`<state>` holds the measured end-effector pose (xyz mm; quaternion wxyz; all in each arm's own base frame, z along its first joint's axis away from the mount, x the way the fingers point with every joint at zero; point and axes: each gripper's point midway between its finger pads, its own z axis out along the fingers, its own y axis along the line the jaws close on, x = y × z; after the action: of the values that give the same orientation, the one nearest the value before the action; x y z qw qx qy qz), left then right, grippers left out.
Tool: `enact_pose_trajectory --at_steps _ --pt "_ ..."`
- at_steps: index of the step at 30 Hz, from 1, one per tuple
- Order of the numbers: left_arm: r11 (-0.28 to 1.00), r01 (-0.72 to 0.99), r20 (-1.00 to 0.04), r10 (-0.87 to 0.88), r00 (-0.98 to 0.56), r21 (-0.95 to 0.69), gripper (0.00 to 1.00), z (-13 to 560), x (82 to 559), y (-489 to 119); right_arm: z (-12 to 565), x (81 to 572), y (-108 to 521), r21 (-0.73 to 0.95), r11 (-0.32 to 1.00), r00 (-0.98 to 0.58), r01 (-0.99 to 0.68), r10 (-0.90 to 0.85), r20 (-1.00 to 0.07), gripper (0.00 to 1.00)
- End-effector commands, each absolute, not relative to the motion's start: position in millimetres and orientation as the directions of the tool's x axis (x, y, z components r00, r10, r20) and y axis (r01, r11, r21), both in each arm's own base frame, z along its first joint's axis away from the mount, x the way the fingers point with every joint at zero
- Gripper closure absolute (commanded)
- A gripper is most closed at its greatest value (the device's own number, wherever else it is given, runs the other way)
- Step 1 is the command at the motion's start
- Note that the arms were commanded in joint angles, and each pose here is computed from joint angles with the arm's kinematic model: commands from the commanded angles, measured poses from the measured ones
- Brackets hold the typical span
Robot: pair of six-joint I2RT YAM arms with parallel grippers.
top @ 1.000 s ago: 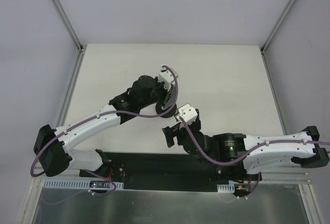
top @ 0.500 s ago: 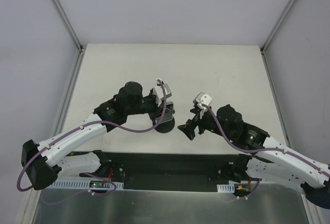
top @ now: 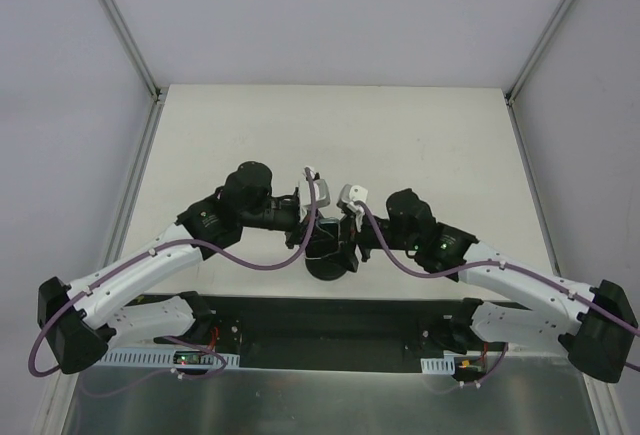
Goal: Place the phone on the phone stand
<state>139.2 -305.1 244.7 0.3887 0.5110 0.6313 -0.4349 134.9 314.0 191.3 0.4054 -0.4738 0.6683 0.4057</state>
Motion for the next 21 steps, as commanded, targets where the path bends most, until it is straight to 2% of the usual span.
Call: enact_pose_trajectory --at_steps 1,2,3,4,5,8,10,11,14,15,17,21 --pt "0.152 0.983 -0.968 0.214 -0.134 -0.103 1.0 276 144 -302 239 140 332 0.142 0.176 -0.173 -0.974 -0.177 -0.969 0.3" --pt "0.231 0.965 -0.964 0.205 -0.17 -0.121 1.0 276 154 -299 238 141 330 0.157 0.199 -0.193 -0.967 -0.179 -0.965 0.19" --pt "0.302 0.946 -0.965 0.188 -0.183 -0.12 1.0 281 163 -293 241 151 324 0.15 0.271 -0.199 -0.951 -0.164 -0.966 0.12" --pt "0.456 0.885 -0.966 0.172 -0.195 -0.097 1.0 281 188 -281 237 155 318 0.156 0.318 -0.218 -0.935 -0.172 -0.961 0.03" --pt "0.538 0.834 -0.965 0.134 -0.227 -0.121 1.0 286 197 -271 239 164 306 0.149 0.399 -0.224 -0.905 -0.148 -0.963 0.0" --pt "0.79 0.598 -0.958 0.052 -0.283 -0.134 1.0 288 230 -227 246 178 276 0.146 0.55 -0.23 -0.822 -0.087 -0.969 0.03" --pt "0.841 0.527 -0.954 0.049 -0.295 -0.119 1.0 288 235 -211 240 178 263 0.145 0.584 -0.236 -0.799 -0.082 -0.968 0.03" --pt "0.906 0.403 -0.951 -0.001 -0.308 -0.131 1.0 289 244 -191 248 176 256 0.148 0.595 -0.223 -0.79 -0.054 -0.973 0.03" --pt "0.973 0.195 -0.934 -0.047 -0.354 -0.123 1.0 288 251 -154 247 177 240 0.144 0.64 -0.23 -0.755 -0.053 -0.972 0.03" --pt "0.992 0.087 -0.943 -0.061 -0.327 -0.095 1.0 297 257 -133 249 176 238 0.147 0.643 -0.232 -0.752 -0.05 -0.971 0.03" --pt "0.998 -0.039 -0.936 -0.056 -0.349 -0.046 1.0 291 257 -105 247 172 237 0.151 0.635 -0.244 -0.757 -0.061 -0.968 0.04" --pt "0.931 -0.345 -0.907 -0.244 -0.343 -0.119 1.0 291 252 -26 245 169 240 0.167 0.62 -0.259 -0.766 -0.062 -0.964 0.03"
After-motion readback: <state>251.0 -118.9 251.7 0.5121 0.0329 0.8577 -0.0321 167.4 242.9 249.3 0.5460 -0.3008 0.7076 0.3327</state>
